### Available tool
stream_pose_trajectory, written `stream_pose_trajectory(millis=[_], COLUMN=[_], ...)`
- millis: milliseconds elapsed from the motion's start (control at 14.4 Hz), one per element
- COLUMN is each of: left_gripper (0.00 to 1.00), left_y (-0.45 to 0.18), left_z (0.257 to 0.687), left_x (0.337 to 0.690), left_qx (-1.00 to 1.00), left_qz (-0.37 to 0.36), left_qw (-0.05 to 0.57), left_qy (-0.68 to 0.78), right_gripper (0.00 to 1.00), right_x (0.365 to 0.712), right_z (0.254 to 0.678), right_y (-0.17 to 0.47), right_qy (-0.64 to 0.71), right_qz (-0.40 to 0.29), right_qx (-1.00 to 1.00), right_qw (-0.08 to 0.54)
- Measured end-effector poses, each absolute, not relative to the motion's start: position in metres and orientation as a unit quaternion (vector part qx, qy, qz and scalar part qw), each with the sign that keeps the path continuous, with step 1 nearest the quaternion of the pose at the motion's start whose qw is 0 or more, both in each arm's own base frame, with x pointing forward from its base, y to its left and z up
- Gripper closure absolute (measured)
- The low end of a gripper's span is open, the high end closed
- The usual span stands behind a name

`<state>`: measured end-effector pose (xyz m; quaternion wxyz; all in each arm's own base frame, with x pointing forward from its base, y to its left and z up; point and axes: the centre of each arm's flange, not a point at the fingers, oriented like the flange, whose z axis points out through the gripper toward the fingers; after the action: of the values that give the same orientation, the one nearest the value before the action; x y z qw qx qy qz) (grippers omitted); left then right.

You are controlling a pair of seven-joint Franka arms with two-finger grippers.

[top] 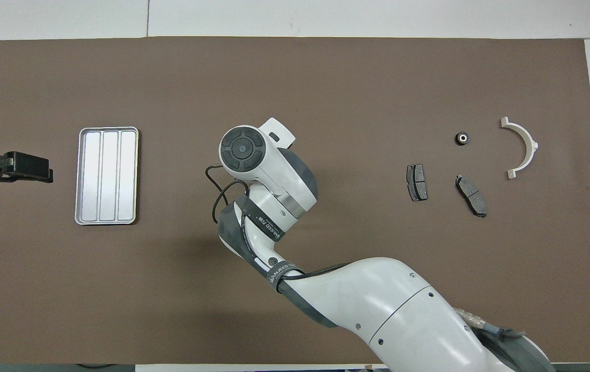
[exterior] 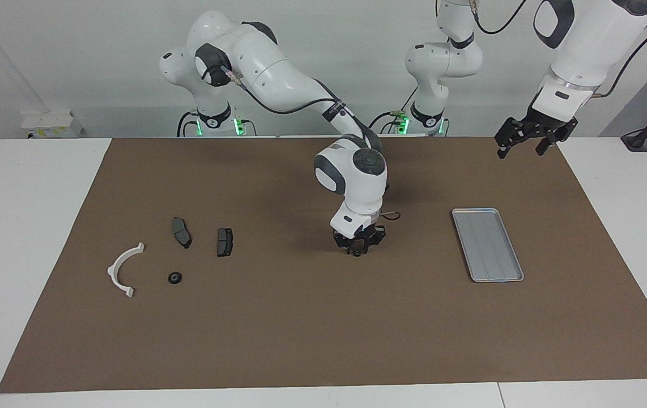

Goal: Place bearing gear from tray to pile

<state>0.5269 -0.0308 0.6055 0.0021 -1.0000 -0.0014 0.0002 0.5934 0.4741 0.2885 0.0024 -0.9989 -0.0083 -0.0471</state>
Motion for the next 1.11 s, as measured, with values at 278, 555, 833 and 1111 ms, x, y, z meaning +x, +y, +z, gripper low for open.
stream_pose_trajectory(millis=[278, 555, 833, 1111], left_gripper=[0.00, 0.00, 0.00, 0.00], left_y=[-0.035, -0.035, -0.035, -0.034], left_z=[0.602, 0.599, 0.599, 0.599], left_x=[0.528, 0.529, 0.528, 0.528], left_qx=[-1.000, -1.000, -1.000, -1.000], left_qz=[0.004, 0.008, 0.011, 0.011], left_qw=[0.003, 0.003, 0.003, 0.003], left_qy=[0.003, 0.003, 0.003, 0.003], right_gripper=[0.76, 0.76, 0.76, 0.76], right_x=[0.596, 0.630, 0.676, 0.714], right_z=[0.289, 0.317, 0.379, 0.395], right_y=[0.470, 0.421, 0.324, 0.193], right_qy=[-0.005, 0.010, -0.037, -0.105], right_qz=[-0.047, -0.041, -0.050, -0.028], right_qx=[-0.999, -0.999, -0.998, -0.993], right_qw=[0.000, -0.011, -0.018, -0.034])
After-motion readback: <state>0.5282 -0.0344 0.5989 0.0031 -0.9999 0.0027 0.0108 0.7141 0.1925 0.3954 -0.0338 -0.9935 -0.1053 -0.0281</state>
